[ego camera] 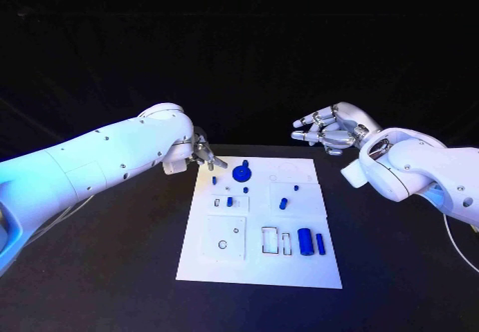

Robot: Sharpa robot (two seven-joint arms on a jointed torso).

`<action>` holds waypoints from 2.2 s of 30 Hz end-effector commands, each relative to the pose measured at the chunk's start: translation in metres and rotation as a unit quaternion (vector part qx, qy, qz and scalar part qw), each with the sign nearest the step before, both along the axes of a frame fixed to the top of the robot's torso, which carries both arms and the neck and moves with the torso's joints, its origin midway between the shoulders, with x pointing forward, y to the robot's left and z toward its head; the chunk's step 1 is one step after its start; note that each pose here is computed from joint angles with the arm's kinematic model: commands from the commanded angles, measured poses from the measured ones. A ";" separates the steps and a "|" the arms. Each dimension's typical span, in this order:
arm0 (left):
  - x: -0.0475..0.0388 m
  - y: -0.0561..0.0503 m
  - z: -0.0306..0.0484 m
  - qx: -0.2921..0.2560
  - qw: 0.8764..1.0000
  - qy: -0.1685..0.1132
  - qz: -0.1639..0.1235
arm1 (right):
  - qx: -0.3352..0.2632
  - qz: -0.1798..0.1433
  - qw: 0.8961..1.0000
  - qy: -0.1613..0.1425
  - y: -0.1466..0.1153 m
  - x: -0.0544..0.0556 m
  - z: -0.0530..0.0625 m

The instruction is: Assemble the parts on the task board

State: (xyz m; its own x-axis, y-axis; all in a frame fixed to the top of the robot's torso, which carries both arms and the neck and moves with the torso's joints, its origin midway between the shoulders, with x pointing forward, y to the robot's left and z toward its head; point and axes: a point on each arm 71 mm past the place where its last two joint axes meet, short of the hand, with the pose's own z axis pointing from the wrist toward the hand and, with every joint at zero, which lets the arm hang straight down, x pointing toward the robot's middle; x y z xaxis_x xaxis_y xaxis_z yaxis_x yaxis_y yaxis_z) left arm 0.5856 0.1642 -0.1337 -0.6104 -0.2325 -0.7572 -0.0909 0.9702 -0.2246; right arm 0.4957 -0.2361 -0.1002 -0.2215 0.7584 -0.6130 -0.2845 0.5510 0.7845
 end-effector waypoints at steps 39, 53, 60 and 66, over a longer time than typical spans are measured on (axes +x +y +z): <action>0.0114 0.004 -0.0370 0.037 0.997 0.065 -0.021 | -0.001 0.008 1.000 0.000 0.006 0.003 -0.002; 0.0123 0.003 -0.0353 0.019 0.998 0.051 -0.012 | -0.001 0.009 1.000 0.001 0.007 0.004 -0.004; 0.0124 0.003 -0.0355 0.020 0.998 0.052 -0.011 | -0.001 0.009 1.000 0.001 0.007 0.004 -0.004; 0.0122 0.004 -0.0360 0.020 0.998 0.056 -0.011 | -0.001 0.009 1.000 0.002 0.007 0.004 -0.004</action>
